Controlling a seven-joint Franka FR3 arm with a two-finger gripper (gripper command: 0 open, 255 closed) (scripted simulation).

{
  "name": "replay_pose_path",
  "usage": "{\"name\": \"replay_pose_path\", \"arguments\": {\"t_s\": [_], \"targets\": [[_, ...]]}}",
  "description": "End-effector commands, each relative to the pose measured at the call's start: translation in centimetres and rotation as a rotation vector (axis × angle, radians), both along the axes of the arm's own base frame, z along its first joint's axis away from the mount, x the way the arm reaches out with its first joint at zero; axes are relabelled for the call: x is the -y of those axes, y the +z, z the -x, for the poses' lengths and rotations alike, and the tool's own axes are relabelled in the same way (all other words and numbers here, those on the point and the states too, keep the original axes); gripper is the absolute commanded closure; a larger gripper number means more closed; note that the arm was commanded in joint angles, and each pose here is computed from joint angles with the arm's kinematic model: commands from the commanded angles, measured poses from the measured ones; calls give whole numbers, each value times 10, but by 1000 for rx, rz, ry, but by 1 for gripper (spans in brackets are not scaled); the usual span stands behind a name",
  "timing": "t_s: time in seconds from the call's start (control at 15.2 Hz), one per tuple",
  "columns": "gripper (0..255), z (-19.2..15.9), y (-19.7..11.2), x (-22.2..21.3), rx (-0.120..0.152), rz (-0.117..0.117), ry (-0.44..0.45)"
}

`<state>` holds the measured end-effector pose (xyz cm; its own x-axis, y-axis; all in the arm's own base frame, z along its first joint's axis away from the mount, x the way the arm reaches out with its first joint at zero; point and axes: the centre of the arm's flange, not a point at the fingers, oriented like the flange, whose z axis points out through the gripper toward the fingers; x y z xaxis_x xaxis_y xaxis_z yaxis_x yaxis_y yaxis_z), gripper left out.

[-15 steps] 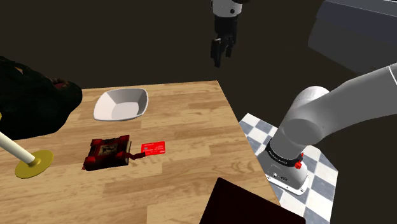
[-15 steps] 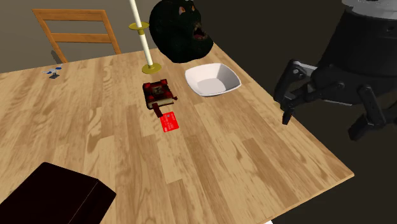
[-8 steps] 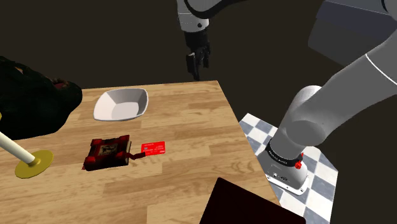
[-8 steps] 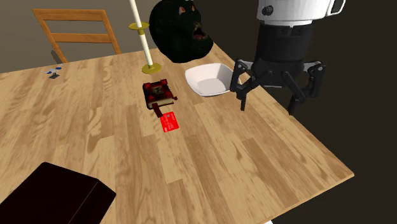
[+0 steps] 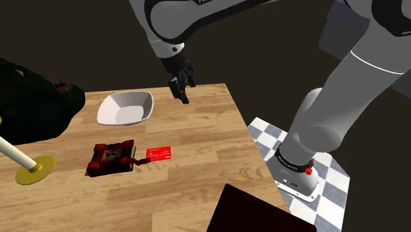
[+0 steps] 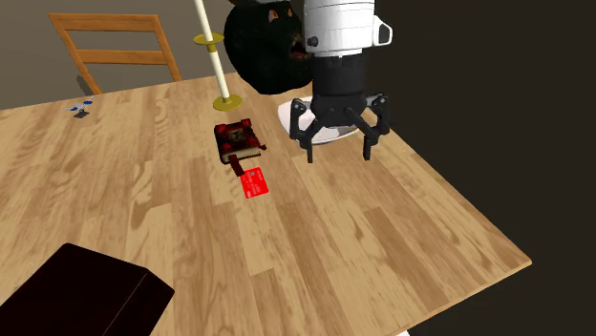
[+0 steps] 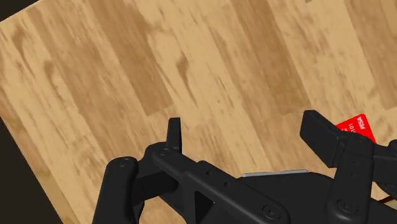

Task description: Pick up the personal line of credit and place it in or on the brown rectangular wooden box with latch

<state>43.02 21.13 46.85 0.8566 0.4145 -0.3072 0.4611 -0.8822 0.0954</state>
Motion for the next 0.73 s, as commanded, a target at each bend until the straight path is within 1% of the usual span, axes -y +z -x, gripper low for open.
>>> {"name": "replay_pose_path", "arguments": {"t_s": [0.0, 0.33, 0.66], "targets": [[0, -6, -17, -27, -35, 12, 47], [0, -9, -54, -94, -119, 43, 164], [0, -1, -94, -159, -203, 74, 280]]}}
